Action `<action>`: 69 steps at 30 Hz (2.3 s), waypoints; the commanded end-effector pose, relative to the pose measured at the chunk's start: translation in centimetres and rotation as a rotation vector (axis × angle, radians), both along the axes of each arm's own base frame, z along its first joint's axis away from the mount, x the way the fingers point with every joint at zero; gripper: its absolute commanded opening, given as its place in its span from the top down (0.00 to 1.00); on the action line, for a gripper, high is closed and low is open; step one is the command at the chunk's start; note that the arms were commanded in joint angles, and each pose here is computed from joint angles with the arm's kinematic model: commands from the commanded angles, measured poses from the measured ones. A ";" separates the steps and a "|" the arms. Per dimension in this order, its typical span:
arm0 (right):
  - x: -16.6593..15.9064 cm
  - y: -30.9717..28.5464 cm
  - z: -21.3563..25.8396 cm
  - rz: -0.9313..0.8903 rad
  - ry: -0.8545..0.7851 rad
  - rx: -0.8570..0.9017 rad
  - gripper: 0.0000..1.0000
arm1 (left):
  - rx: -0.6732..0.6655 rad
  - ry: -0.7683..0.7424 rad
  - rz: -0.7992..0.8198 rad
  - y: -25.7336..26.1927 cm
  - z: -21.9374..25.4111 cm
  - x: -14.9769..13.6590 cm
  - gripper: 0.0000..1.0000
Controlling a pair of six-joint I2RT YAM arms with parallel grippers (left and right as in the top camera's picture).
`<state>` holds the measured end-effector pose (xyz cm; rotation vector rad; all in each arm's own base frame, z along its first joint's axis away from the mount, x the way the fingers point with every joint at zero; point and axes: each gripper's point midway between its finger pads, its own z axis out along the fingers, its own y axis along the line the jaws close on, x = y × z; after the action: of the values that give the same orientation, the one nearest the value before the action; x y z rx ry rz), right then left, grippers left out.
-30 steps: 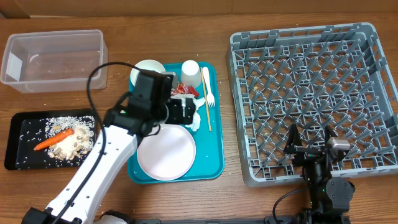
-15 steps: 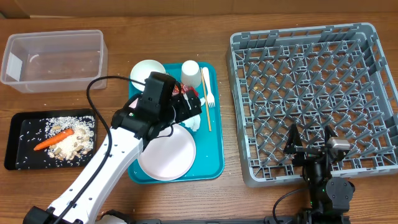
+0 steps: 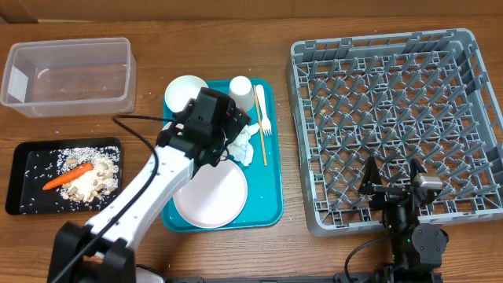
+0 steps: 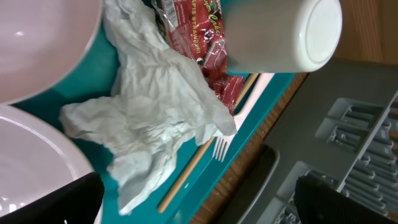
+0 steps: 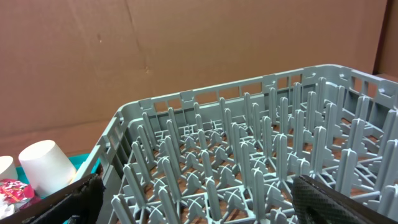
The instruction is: Sort waste into correct bins and load items into the dishwasher rack
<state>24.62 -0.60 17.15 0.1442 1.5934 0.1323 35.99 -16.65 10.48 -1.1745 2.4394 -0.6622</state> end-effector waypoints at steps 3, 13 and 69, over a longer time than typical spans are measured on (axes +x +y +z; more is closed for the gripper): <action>0.0 0.1 -0.1 0.002 -0.005 -0.007 0.00 | -0.056 0.025 0.001 -1.7 -1.5 0.7 0.00; 0.0 0.1 -0.1 0.002 -0.005 -0.007 0.00 | -0.017 0.130 0.025 -1.5 -5.5 0.1 0.07; 0.0 0.1 -0.1 0.002 -0.005 -0.007 0.00 | 0.047 0.015 0.215 0.5 -7.0 3.9 0.17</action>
<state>24.62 -0.60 17.13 0.1434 1.5942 0.1320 39.63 -16.47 4.09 -1.3628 2.3137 -0.5616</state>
